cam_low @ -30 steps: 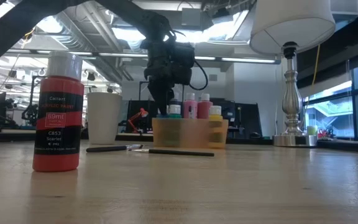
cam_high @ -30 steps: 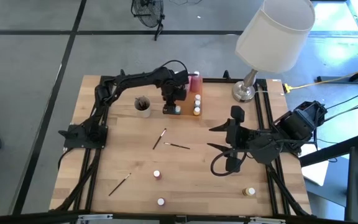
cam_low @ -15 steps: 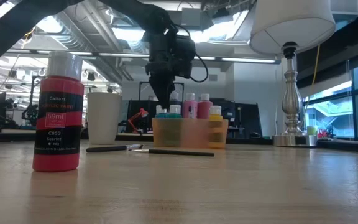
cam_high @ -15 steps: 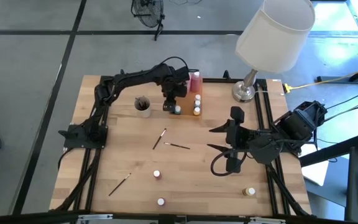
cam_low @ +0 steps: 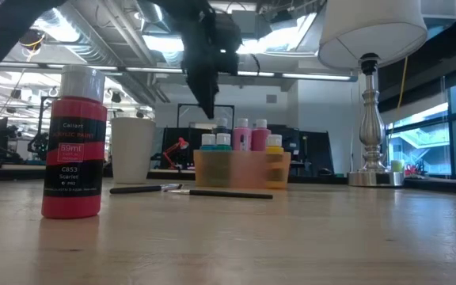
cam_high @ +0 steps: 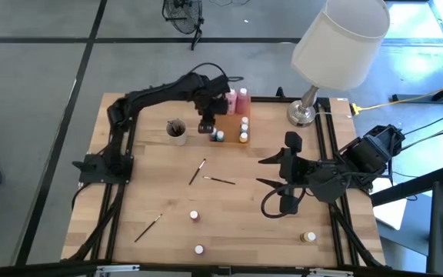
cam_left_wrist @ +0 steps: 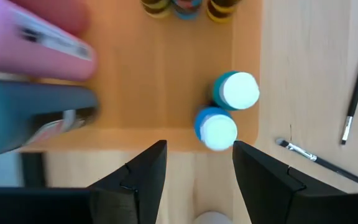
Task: Pick & Place Paint Supplies
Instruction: Put the black paint brush into the white cup
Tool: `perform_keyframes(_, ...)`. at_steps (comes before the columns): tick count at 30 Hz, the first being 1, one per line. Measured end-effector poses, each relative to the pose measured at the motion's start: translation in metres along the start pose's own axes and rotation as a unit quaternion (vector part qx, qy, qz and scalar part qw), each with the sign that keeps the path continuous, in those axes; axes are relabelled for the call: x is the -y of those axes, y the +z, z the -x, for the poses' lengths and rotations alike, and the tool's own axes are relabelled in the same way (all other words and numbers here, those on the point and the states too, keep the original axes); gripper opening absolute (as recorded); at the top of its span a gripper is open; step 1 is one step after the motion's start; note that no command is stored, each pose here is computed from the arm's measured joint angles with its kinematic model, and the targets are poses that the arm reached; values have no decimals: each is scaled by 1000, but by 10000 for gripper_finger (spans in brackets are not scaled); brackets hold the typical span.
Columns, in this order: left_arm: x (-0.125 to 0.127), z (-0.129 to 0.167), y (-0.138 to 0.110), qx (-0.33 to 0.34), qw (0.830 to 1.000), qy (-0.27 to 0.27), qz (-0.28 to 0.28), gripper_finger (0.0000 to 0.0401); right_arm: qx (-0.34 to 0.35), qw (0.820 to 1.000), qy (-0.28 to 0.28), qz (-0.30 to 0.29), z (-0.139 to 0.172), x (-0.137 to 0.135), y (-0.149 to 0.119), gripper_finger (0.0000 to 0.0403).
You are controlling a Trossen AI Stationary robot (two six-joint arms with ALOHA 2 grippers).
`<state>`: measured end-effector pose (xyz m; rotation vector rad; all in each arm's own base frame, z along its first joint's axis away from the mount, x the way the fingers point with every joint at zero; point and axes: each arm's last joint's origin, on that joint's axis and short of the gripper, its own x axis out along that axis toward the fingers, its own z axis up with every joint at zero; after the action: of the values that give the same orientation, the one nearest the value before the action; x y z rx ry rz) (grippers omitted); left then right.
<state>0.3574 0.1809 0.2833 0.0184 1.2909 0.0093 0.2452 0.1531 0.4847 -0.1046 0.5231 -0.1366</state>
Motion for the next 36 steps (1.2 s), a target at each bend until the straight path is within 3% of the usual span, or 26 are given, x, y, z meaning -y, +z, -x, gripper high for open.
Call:
perform_keyframes(6,15,64,-12,58,997,60,2,180,1,1000,5,-2,0,0,0,208)
perform_keyframes(9,28,102,-23,107,991,73,31,180,1,1000,5,-2,0,0,1,208)
perform_keyframes(16,59,174,-57,226,964,28,138,180,1,1000,14,2,0,-1,1,208)
perform_keyframes(21,73,203,-78,267,942,4,205,180,-3,1000,25,10,-1,0,1,208)
perform_keyframes(25,82,214,-94,261,931,-11,253,180,-10,999,44,12,-2,0,1,208)
perform_keyframes(29,92,214,-104,221,932,-27,285,180,-14,999,46,13,-5,0,1,208)
perform_keyframes(36,124,204,-111,100,931,-74,344,180,-21,998,59,9,-10,-4,1,208)
